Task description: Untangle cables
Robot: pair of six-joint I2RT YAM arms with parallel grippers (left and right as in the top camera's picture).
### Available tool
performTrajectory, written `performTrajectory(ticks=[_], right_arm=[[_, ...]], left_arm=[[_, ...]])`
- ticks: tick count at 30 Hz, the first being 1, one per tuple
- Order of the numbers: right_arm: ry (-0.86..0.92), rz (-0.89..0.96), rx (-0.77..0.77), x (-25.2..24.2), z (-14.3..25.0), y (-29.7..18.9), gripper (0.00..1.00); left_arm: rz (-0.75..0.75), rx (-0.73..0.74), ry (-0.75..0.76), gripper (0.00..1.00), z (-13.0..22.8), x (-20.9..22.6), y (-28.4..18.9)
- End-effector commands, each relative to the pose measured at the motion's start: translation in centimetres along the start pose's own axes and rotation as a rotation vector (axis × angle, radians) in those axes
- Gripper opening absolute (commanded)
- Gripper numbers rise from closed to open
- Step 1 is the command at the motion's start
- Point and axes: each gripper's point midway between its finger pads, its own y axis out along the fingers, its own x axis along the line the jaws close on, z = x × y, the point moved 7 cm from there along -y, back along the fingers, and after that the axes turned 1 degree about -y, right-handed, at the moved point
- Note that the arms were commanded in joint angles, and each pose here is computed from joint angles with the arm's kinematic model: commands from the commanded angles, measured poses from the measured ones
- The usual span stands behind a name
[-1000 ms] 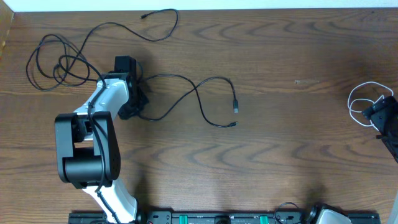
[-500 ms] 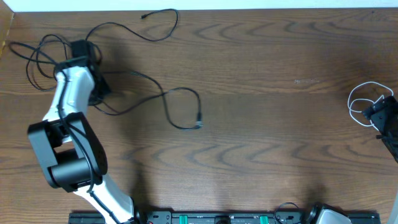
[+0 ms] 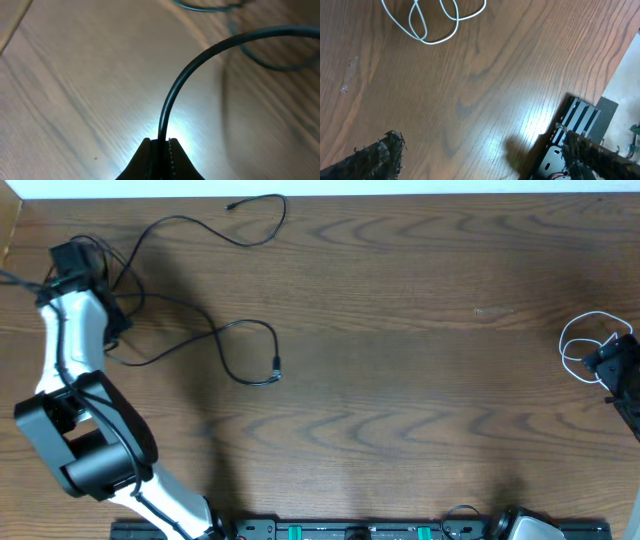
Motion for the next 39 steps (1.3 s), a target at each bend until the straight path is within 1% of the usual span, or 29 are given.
performTrajectory(ticks=[1, 3, 6, 12, 17, 20, 22, 23, 25, 26, 29, 30, 31, 32, 34, 35, 39], right_arm=[[0.020, 0.008, -0.007, -0.2, -0.1, 0.0, 0.99], [0.020, 0.008, -0.007, -0.2, -0.1, 0.0, 0.99], [0.020, 0.008, -0.007, -0.2, -0.1, 0.0, 0.99], [0.020, 0.008, -0.007, -0.2, -0.1, 0.0, 0.99], [0.020, 0.008, -0.007, -0.2, -0.1, 0.0, 0.99], [0.020, 0.008, -0.007, -0.2, -0.1, 0.0, 0.99], [0.020, 0.008, -0.007, -0.2, -0.1, 0.0, 0.99], [0.020, 0.008, -0.007, -0.2, -0.1, 0.0, 0.99], [0.020, 0.008, -0.007, -0.2, -0.1, 0.0, 0.99], [0.020, 0.008, -0.007, -0.2, -0.1, 0.0, 0.99], [0.020, 0.008, -0.007, -0.2, -0.1, 0.0, 0.99], [0.020, 0.008, -0.007, -0.2, -0.1, 0.0, 0.99], [0.020, 0.008, -0.007, -0.2, -0.1, 0.0, 0.99], [0.020, 0.008, -0.007, -0.2, -0.1, 0.0, 0.99], [0.020, 0.008, -0.007, -0.2, -0.1, 0.0, 0.99], [0.020, 0.008, -0.007, -0.2, -0.1, 0.0, 0.99], [0.020, 0.008, -0.007, -0.2, -0.1, 0.0, 0.99]], left_arm=[[-0.044, -0.044, -0.069, 0.07, -1.6, 3.3, -0.3], [-0.052, -0.058, -0.091, 0.08, -2.1, 4.4, 0.1], [-0.064, -0.105, -0.075, 0.08, -3.3, 6.0, 0.4], [-0.079, -0.176, -0.146, 0.07, -5.0, 8.2, 0.7], [-0.097, -0.190, -0.200, 0.08, -5.4, 10.0, 1.4], [-0.112, -0.167, -0.216, 0.08, -5.1, 11.0, 2.3], [-0.119, -0.144, -0.218, 0.15, -4.8, 11.3, 2.9], [-0.121, -0.130, -0.225, 0.17, -4.5, 11.4, 3.2], [-0.122, -0.108, -0.239, 0.17, -4.1, 11.5, 3.6], [-0.123, -0.100, -0.243, 0.23, -4.0, 11.4, 3.7], [-0.124, -0.077, -0.266, 0.27, -3.5, 11.4, 3.8], [-0.124, -0.071, -0.270, 0.31, -3.4, 11.4, 3.8], [-0.122, -0.063, -0.269, 0.39, -3.3, 11.3, 3.8], [-0.118, -0.054, -0.265, 0.39, -3.1, 11.2, 3.8], [-0.078, -0.030, -0.256, 0.40, -2.8, 10.7, 3.8], [-0.033, -0.015, -0.253, 0.39, -2.6, 10.2, 3.9], [0.224, 0.053, -0.242, 0.39, -1.9, 7.6, 3.6]])
